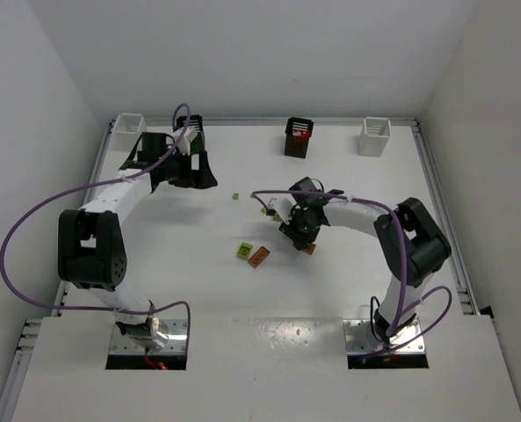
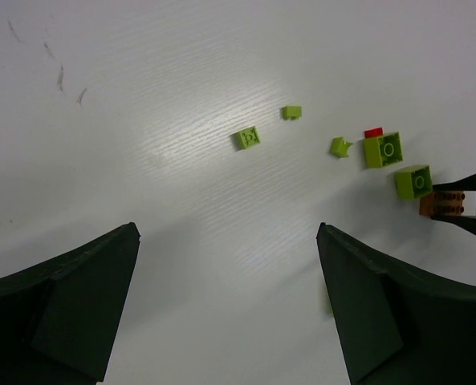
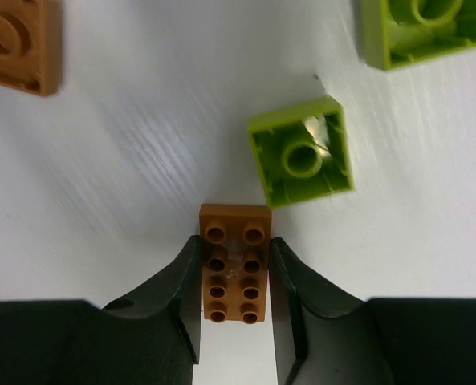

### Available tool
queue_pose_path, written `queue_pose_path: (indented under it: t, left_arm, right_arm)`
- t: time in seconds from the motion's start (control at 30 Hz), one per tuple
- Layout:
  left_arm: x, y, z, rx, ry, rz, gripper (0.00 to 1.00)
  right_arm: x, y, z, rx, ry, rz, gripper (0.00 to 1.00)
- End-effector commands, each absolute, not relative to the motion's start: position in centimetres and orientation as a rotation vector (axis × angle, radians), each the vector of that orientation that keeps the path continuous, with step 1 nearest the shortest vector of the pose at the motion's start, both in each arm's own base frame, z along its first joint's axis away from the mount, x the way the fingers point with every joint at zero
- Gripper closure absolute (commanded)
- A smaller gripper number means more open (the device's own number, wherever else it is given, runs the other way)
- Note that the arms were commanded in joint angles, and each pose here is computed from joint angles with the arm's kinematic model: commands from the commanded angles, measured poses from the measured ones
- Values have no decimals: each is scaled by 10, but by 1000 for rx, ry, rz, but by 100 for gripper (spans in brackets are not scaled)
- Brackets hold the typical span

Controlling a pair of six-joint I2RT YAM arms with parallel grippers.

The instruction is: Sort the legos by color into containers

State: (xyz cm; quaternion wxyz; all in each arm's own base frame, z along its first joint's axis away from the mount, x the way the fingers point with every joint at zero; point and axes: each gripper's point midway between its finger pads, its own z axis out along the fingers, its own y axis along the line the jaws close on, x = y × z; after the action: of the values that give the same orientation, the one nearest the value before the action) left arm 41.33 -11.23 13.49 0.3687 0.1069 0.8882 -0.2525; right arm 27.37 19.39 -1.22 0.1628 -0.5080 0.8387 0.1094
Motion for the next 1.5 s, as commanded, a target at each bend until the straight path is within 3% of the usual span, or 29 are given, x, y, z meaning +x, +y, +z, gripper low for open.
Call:
queue_pose_path:
  t: [0.0, 0.13, 0.33, 0.57, 0.6, 0.67, 1.0, 1.07, 1.1, 1.13, 1.17, 1.23, 1.43, 1.47]
  left_arm:
    - [418, -114, 150, 281, 2226, -677, 1]
    - [423, -117, 155, 295, 2204, -694, 1]
    - [426, -122, 157, 333, 2183, -667, 1]
    - [437, -127, 168, 334, 2155, -641, 1]
    - [437, -127, 168, 334, 2155, -641, 1]
    - [440, -125, 171, 328, 2149, -624, 1]
    - [445, -121, 165, 311, 2165, -596, 1]
    - [445, -121, 165, 311, 2165, -596, 1]
    - [447, -121, 169, 312, 2156, -594, 1]
    - [447, -121, 165, 311, 2165, -596, 1]
    - [447, -121, 165, 311, 2165, -596, 1]
    - [447, -121, 165, 311, 2165, -596, 1]
    - [446, -121, 163, 309, 2174, -598, 1]
    - [446, -121, 163, 309, 2174, -598, 1]
  right_arm:
    - [301, 184, 24, -1431, 2324, 213, 100]
    - [361, 180, 92, -1235, 2205, 146, 100]
    - [479, 123, 177, -705, 2129, -22, 100]
    - [614, 8, 195, -280, 2128, -129, 100]
    - [628, 0, 221, -258, 2077, -142, 100]
    - [645, -15, 195, -248, 2111, -158, 100]
    - [660, -54, 180, -175, 2080, -231, 100]
    - [658, -54, 172, -167, 2099, -224, 92]
    - [658, -54, 170, -167, 2099, -224, 84]
    - [658, -54, 170, -167, 2099, -224, 70]
    - [658, -55, 170, -152, 2100, -228, 66]
    - [658, -57, 164, -146, 2111, -240, 60]
    - [662, -72, 169, -117, 2084, -301, 58]
    - [662, -72, 169, -117, 2084, -301, 49]
